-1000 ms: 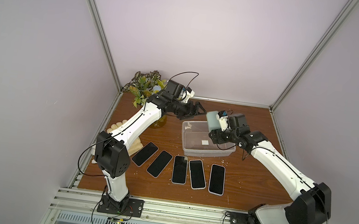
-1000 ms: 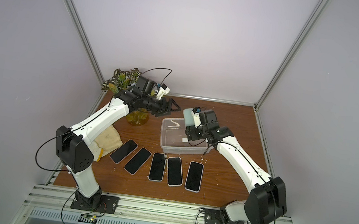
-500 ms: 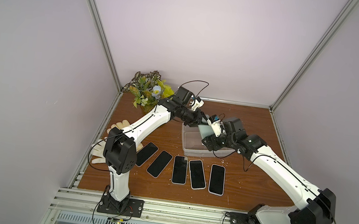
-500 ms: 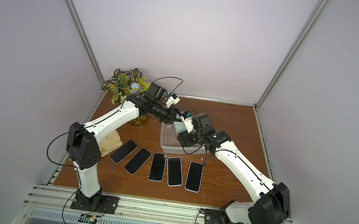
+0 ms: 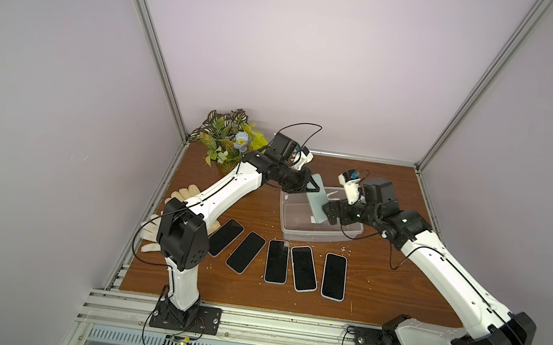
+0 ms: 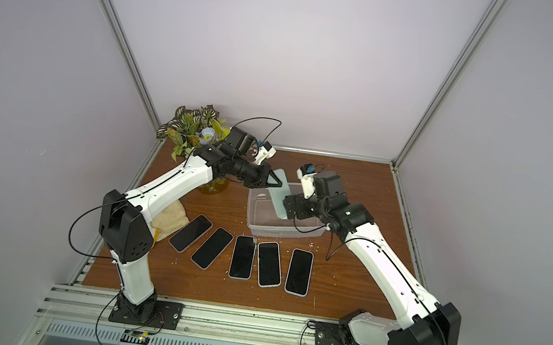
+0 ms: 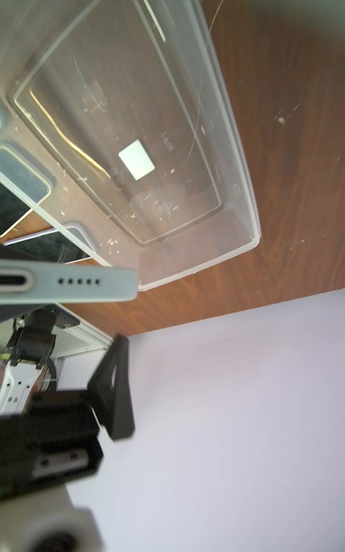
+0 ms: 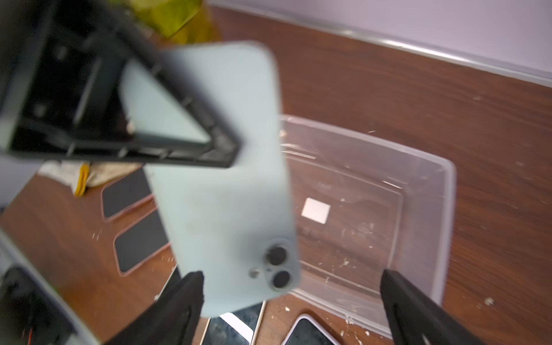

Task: Take the phone out of the storage box
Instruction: Pick up the phone from the storage box, then place the phone at the center of the board.

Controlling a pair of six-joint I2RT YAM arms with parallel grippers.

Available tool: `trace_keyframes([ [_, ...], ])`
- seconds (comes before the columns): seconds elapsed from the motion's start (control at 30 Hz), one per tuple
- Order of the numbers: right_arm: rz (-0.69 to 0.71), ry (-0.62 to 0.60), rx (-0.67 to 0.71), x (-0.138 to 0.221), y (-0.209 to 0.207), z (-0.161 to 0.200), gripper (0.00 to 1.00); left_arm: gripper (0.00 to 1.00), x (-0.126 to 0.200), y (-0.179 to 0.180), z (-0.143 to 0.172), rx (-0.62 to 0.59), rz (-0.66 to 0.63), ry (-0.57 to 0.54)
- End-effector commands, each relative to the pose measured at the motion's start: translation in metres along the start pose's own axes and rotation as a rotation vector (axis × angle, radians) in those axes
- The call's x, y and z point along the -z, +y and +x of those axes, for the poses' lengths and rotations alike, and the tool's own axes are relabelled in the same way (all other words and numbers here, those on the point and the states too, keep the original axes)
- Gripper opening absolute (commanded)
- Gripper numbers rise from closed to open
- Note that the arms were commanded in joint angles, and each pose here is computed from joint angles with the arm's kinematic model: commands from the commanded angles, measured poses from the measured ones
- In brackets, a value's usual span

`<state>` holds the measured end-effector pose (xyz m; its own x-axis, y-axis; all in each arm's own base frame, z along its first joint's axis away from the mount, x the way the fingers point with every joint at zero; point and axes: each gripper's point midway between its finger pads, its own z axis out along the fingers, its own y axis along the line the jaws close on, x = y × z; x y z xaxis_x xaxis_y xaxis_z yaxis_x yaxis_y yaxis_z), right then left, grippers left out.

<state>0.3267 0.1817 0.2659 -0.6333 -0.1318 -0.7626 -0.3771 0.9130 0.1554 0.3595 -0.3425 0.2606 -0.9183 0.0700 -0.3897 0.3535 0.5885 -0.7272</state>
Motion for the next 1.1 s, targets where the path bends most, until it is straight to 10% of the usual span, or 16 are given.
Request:
trace_keyframes([
  [0.0,0.172,-0.106,-0.165,0.041,-0.046,-0.035,0.99,0.0,0.032,-0.041,-0.018,-0.181,-0.074,-0.165],
  [0.17,0.396,-0.107,-0.343,0.07,-0.104,-0.028,0.99,0.0,0.016,-0.094,-0.004,-0.449,-0.144,-0.223],
  [0.5,0.349,-0.231,-0.601,0.105,-0.135,-0.051,0.99,0.0,-0.092,-0.192,0.114,-1.146,-0.234,-0.119],
  [1.07,0.289,-0.327,-0.595,0.137,-0.133,-0.073,0.99,0.0,-0.195,-0.172,0.186,-1.433,-0.281,-0.295],
])
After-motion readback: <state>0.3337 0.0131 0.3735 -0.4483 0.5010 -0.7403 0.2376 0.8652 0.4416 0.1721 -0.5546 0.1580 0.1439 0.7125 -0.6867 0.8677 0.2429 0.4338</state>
